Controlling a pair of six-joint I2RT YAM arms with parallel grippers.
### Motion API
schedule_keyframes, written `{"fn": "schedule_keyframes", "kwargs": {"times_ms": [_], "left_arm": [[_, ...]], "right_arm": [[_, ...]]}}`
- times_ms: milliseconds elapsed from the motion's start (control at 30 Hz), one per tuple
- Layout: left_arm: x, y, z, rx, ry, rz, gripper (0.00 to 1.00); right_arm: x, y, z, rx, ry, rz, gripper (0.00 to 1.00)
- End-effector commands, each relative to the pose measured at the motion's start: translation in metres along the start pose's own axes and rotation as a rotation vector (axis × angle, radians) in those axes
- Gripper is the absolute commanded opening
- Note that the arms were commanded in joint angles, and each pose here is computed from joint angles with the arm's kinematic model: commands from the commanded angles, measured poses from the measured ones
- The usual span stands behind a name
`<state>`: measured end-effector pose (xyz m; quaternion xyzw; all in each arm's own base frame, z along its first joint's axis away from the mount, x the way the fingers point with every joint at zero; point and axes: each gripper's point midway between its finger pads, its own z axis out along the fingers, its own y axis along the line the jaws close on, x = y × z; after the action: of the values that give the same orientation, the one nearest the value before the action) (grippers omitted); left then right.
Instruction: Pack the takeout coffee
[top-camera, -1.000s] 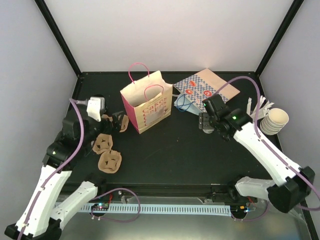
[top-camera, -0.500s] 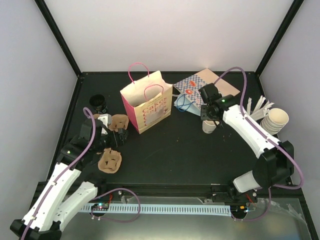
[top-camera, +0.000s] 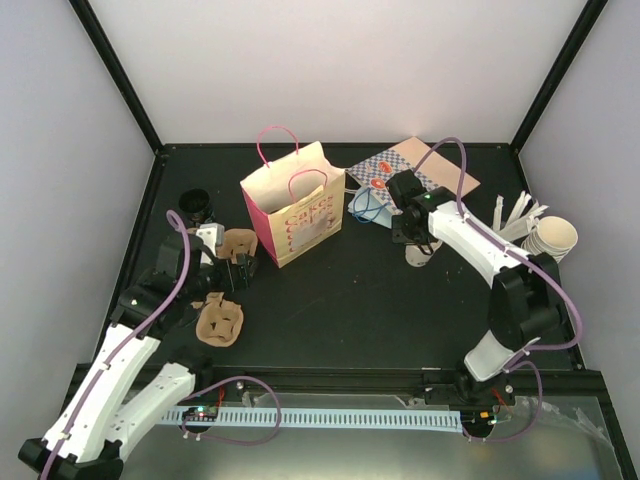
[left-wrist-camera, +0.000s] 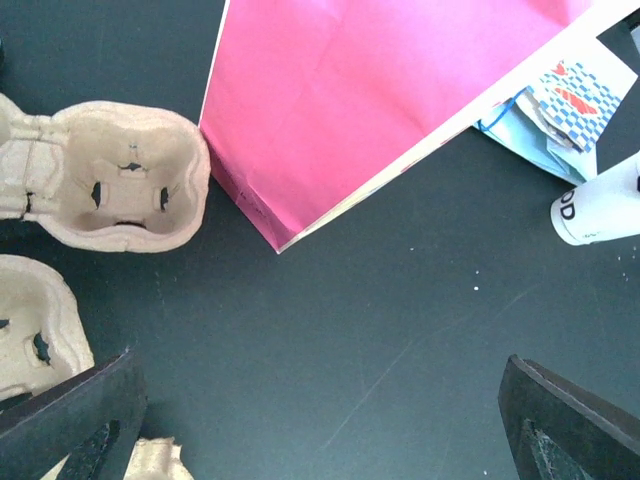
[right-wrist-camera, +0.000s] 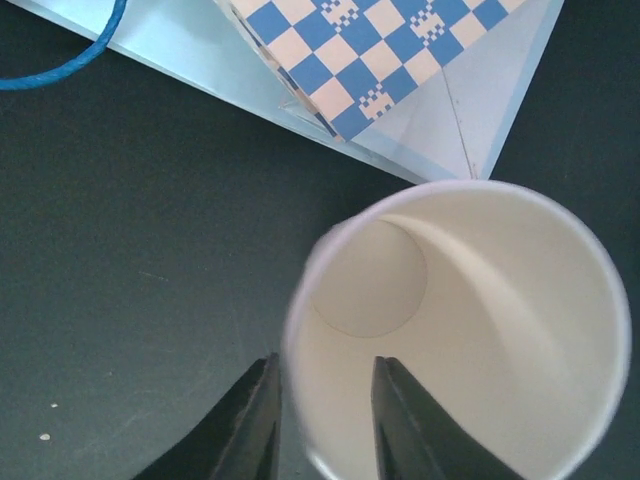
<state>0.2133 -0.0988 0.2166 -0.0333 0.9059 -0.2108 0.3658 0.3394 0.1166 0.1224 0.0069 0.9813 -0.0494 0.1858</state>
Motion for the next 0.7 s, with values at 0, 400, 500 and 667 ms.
{"fn": "schedule_keyframes", "kwargs": {"times_ms": [0,400,500,667], "left_arm": [[-0.014,-0.006,-0.009,0.006,-0.026,0.036,0.99],[-0.024,-0.011,-0.017,0.002,-0.040,0.067,0.99],[-0.025,-0.006,-0.020,-0.028,-0.044,0.070,0.99],[-0.030,0.004,-0.022,-0.093,-0.055,0.070,0.99]], "right_arm": [[-0.010,0.001,0.001,0.008,-0.025,0.012,0.26],[-0.005,-0.001,-0.010,-0.005,-0.020,-0.014,0.01],[0.007,-0.001,-0.021,-0.005,-0.003,-0.040,0.01],[0.040,0.023,-0.054,-0.059,0.008,-0.137,0.01]]}}
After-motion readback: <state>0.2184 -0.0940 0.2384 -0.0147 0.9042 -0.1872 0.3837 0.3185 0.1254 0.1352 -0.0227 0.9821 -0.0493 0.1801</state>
